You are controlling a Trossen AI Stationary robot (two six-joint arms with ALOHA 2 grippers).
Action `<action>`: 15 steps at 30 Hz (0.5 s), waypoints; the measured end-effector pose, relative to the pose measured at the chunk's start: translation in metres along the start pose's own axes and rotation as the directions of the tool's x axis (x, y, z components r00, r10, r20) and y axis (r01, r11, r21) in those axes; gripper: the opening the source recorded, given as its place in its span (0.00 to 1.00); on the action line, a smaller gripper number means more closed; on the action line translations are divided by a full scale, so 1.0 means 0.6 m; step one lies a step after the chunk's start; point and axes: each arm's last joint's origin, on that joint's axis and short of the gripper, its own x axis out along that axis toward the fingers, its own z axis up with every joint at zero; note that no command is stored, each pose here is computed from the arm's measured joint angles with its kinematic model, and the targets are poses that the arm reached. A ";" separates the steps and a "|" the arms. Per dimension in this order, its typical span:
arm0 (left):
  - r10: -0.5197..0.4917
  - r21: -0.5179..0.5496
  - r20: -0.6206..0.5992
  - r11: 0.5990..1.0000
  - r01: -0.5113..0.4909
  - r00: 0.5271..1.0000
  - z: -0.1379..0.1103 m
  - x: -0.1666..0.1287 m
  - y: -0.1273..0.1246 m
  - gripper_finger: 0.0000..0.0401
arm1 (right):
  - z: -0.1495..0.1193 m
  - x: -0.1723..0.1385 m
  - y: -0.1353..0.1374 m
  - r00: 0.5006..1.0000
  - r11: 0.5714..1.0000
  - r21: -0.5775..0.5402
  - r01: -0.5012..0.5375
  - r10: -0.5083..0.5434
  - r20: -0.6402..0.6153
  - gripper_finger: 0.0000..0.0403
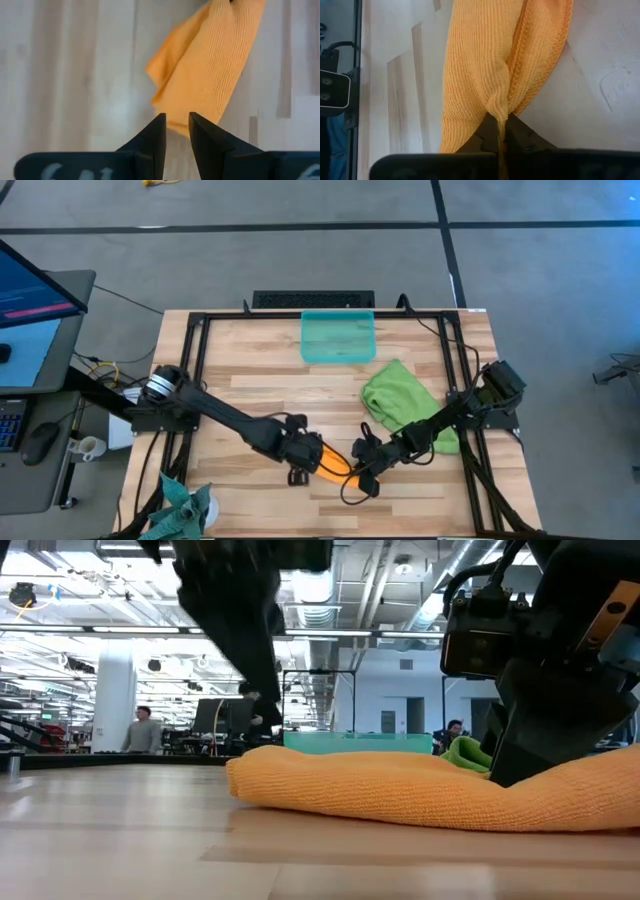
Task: Roll microfiber towels into tight, uniform cylinder then place into a basket
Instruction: Put the rolled orange microfiber towel into the blue bin
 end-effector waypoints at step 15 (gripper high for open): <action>-0.358 -0.027 0.453 0.910 0.414 0.817 -0.019 0.060 0.084 0.02 | 0.000 0.000 0.000 1.000 0.999 -0.051 0.014 -0.013 0.015 0.06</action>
